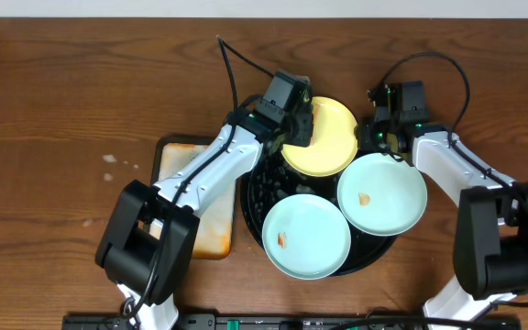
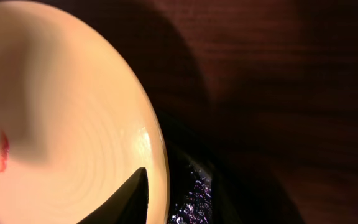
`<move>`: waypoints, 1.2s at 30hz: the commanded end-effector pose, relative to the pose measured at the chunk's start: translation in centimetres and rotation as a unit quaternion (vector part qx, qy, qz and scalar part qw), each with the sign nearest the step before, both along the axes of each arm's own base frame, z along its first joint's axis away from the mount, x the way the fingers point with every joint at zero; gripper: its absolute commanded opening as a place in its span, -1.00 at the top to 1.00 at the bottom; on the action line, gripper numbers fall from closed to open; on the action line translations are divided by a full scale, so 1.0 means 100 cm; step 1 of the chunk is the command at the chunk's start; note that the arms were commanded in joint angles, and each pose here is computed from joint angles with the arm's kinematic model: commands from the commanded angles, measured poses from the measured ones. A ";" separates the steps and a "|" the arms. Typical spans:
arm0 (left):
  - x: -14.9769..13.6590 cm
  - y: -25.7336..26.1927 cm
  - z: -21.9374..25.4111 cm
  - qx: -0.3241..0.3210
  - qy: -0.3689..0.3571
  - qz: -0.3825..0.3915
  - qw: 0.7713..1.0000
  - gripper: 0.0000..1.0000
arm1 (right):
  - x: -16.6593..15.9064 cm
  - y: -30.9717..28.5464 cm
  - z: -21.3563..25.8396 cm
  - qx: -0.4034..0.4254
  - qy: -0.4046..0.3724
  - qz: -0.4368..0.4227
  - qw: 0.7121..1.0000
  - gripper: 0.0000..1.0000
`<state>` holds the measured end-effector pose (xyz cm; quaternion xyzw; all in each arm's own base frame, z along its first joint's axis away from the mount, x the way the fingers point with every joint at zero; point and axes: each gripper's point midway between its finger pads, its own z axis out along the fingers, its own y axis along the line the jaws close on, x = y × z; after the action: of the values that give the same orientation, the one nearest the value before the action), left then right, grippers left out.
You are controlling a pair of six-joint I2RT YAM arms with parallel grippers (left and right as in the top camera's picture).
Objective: Clean dirty plates on tray and stack at the side
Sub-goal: 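Grasp the yellow plate rim with the right gripper, then scrub the yellow plate with the sponge held in the left gripper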
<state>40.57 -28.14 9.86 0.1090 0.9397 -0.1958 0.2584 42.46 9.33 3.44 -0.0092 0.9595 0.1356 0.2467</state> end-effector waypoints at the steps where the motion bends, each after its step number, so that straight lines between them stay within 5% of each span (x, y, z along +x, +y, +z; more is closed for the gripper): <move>1: 0.008 -0.001 0.012 -0.007 -0.015 0.008 1.000 0.85 | 0.003 0.001 -0.005 0.008 0.005 0.001 1.000 0.38; 19: 0.001 -0.011 0.007 -0.004 -0.011 -0.004 1.000 0.85 | 0.002 0.010 -0.020 0.017 0.017 0.012 1.000 0.73; 36: -0.006 -0.013 -0.069 0.055 0.035 -0.027 0.998 0.85 | 0.001 0.010 -0.021 0.017 0.019 0.012 1.000 0.78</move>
<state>39.15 -29.90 3.37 0.1287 0.9545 -0.1759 0.2036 42.42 10.42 1.51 -0.0142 0.9603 0.1618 0.2270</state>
